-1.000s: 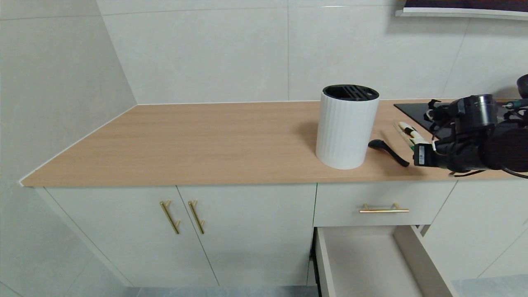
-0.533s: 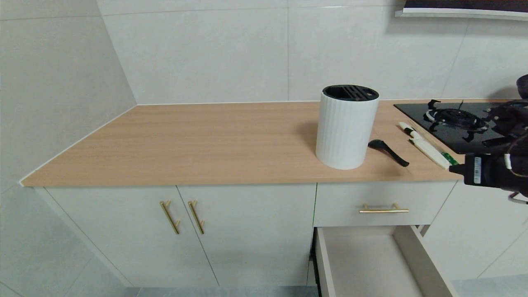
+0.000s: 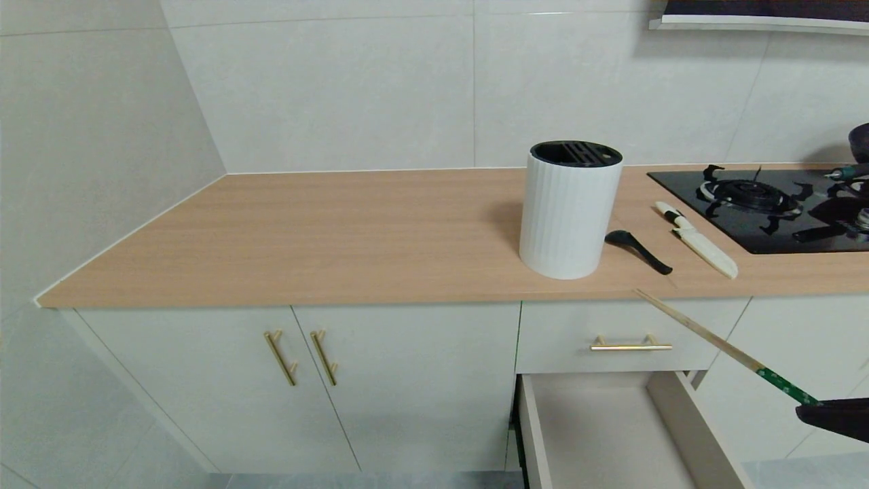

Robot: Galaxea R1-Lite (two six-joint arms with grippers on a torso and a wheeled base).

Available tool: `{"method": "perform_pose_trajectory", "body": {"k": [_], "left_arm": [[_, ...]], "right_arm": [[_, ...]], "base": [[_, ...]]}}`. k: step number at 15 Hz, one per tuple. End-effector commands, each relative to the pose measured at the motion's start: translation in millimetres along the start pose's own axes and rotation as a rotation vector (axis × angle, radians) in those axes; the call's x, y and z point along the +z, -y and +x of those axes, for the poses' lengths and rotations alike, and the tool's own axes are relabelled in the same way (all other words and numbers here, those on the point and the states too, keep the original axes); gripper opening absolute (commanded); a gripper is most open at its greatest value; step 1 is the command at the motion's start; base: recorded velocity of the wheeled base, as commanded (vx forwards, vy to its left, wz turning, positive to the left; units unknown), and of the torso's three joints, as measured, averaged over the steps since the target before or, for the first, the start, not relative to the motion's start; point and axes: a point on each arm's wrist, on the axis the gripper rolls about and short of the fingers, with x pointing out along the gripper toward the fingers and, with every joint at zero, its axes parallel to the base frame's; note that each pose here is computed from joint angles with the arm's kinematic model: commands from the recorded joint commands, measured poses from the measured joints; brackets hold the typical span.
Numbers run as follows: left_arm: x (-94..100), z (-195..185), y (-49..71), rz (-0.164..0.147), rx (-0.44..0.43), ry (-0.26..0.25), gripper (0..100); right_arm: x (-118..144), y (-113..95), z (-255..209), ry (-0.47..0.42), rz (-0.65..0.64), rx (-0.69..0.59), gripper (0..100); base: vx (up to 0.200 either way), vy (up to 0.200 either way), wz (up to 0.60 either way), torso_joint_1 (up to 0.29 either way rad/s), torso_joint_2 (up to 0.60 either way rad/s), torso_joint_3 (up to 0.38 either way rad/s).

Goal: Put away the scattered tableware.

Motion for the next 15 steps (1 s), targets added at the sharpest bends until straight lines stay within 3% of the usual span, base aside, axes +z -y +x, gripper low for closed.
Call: {"method": "perform_pose_trajectory", "body": {"k": [1,2,3,5,8,12,15], "left_arm": [[0.1,0.0,0.0,0.0,0.001,0.001,100],[0.1,0.0,0.0,0.0,0.001,0.001,100],[0.1,0.0,0.0,0.0,0.001,0.001,100],[0.1,0.0,0.0,0.0,0.002,0.001,100],[0.1,0.0,0.0,0.0,0.001,0.001,100],[0.1,0.0,0.0,0.0,0.001,0.001,100],[0.1,0.0,0.0,0.0,0.001,0.001,100]], "right_arm": [[-3.9,-2.4,3.6,-0.057,-0.013,0.016,0],[-5.1,-3.2,7.2,-0.098,-0.017,0.02,0],[-8.1,-6.8,24.0,-0.225,-0.035,0.037,0],[-13.1,-10.8,54.1,-0.398,-0.046,0.044,0],[-17.4,-15.3,91.1,-0.566,-0.056,0.045,0],[-19.7,-25.5,157.5,-0.663,0.102,0.041,0],[-18.1,-28.9,178.1,-0.625,0.168,0.029,0]], "base": [[0.0,0.0,0.0,0.0,0.0,0.0],[0.0,0.0,0.0,0.0,0.0,0.0],[0.0,0.0,0.0,0.0,0.0,0.0],[0.0,0.0,0.0,0.0,0.0,0.0],[0.0,0.0,0.0,0.0,0.0,0.0],[0.0,0.0,0.0,0.0,0.0,0.0],[0.0,0.0,0.0,0.0,0.0,0.0]]}}
